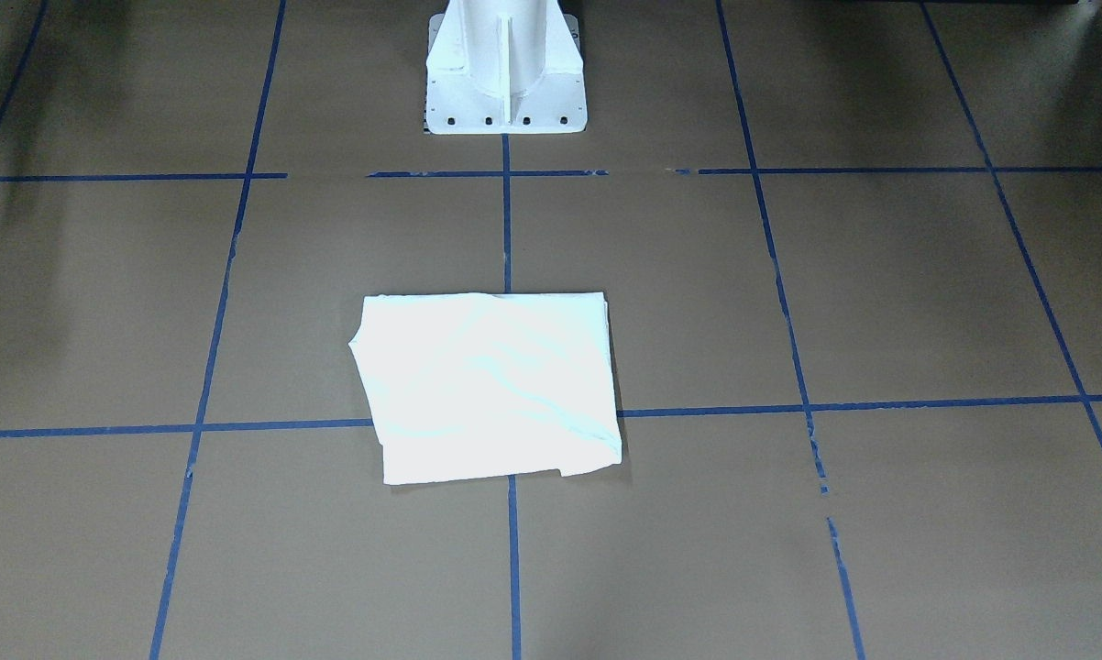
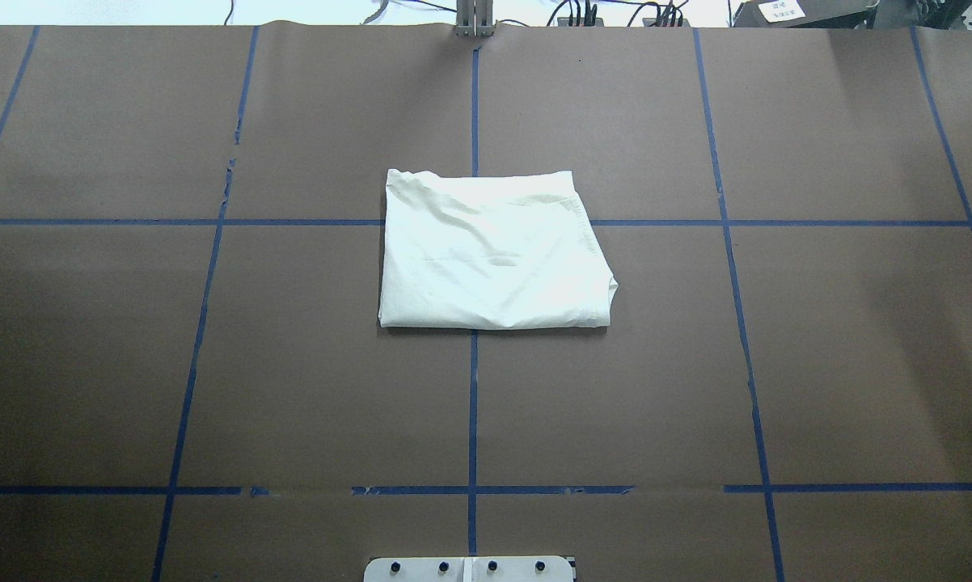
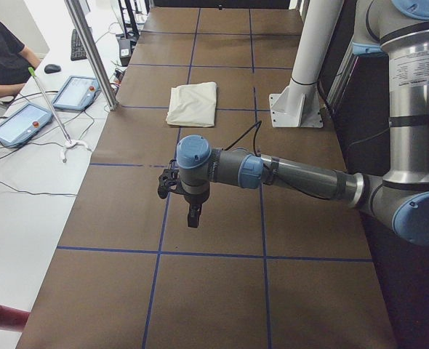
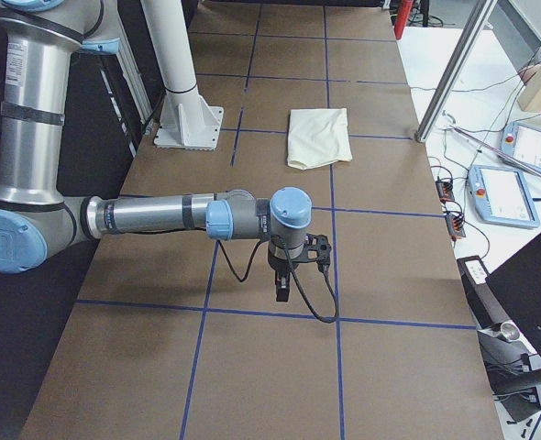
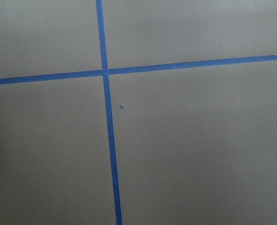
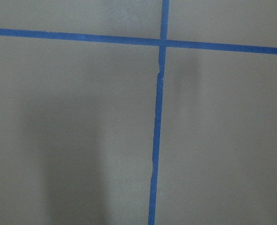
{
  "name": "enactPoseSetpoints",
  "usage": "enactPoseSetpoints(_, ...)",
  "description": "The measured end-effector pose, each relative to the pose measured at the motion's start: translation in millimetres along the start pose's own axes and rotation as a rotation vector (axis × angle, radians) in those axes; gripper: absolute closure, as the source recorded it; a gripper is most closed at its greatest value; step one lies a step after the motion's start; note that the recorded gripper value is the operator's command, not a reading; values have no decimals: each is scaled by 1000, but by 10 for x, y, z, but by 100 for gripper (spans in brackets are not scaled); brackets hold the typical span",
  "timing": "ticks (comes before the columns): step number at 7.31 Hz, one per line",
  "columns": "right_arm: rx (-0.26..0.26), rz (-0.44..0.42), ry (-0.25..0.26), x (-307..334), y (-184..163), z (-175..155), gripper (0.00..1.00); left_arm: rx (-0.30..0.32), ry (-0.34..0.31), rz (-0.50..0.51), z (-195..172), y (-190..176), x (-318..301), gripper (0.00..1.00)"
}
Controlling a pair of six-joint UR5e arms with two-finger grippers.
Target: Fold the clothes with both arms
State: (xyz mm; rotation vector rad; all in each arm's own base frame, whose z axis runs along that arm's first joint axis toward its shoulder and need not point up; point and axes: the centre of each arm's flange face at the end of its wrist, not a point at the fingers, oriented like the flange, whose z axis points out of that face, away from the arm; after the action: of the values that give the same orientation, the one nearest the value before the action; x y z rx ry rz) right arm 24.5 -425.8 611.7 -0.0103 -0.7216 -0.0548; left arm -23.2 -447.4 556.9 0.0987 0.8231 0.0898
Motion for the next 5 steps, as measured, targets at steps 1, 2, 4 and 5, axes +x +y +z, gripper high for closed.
enactPoseSetpoints(1,1,-2,-12,-20,-5,-9,0,8,1,10,-22,-35,30,0)
enactPoseSetpoints(2,5,-5,-19,-43,-25,-25,0,14,1,18,-44,-53,57,0)
enactPoseSetpoints(4,14,-14,-24,-86,-94,-64,0,21,3,25,-71,-67,90,0)
enactPoseSetpoints(5,19,-17,-27,-103,-110,-85,0,21,3,25,-73,-69,92,0)
